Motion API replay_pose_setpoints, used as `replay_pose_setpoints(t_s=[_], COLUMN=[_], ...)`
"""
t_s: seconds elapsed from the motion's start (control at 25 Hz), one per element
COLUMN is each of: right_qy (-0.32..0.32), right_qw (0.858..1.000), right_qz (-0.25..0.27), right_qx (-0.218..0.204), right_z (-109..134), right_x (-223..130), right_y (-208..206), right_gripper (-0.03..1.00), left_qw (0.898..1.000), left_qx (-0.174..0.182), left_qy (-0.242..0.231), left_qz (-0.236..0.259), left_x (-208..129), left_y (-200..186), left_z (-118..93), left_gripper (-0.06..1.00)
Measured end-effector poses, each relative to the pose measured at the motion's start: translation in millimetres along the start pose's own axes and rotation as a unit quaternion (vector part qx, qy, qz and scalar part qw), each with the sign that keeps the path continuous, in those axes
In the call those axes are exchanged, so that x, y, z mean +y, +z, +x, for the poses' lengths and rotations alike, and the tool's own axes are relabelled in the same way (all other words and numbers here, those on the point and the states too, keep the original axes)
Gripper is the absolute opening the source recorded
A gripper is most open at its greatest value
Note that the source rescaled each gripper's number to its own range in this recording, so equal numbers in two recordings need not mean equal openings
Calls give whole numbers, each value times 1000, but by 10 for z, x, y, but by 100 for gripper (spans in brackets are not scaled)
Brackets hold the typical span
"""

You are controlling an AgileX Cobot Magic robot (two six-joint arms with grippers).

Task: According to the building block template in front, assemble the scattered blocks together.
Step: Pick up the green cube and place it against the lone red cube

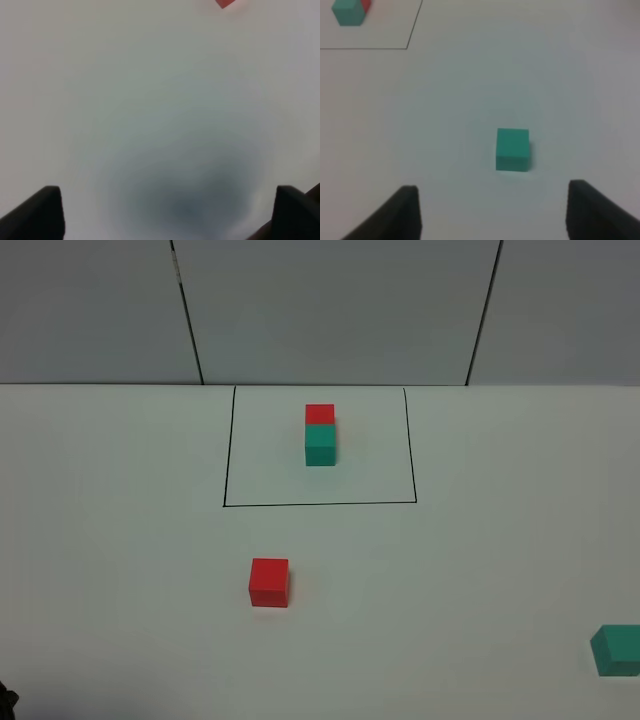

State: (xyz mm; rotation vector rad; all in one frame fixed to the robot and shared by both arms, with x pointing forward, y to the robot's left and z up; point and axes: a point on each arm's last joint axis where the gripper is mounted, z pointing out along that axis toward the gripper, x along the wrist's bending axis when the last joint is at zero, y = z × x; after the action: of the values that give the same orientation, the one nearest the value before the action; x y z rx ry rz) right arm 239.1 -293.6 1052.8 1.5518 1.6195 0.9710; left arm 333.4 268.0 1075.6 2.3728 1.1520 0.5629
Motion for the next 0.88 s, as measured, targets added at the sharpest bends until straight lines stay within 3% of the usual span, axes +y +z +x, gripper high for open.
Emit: replay_pose_setpoints(t_s=[0.88], right_qy=[0], right_qw=[1000], right_qz=[0], right_qx=[0], right_z=[0], right_x=[0], right_y=[0], right_gripper=[56], left_qw=[996], left_qx=[40], left_qy=[-42], left_qz=[-62], left_x=[-221], left_y=[-305], left_z=[-55], left_gripper=[99])
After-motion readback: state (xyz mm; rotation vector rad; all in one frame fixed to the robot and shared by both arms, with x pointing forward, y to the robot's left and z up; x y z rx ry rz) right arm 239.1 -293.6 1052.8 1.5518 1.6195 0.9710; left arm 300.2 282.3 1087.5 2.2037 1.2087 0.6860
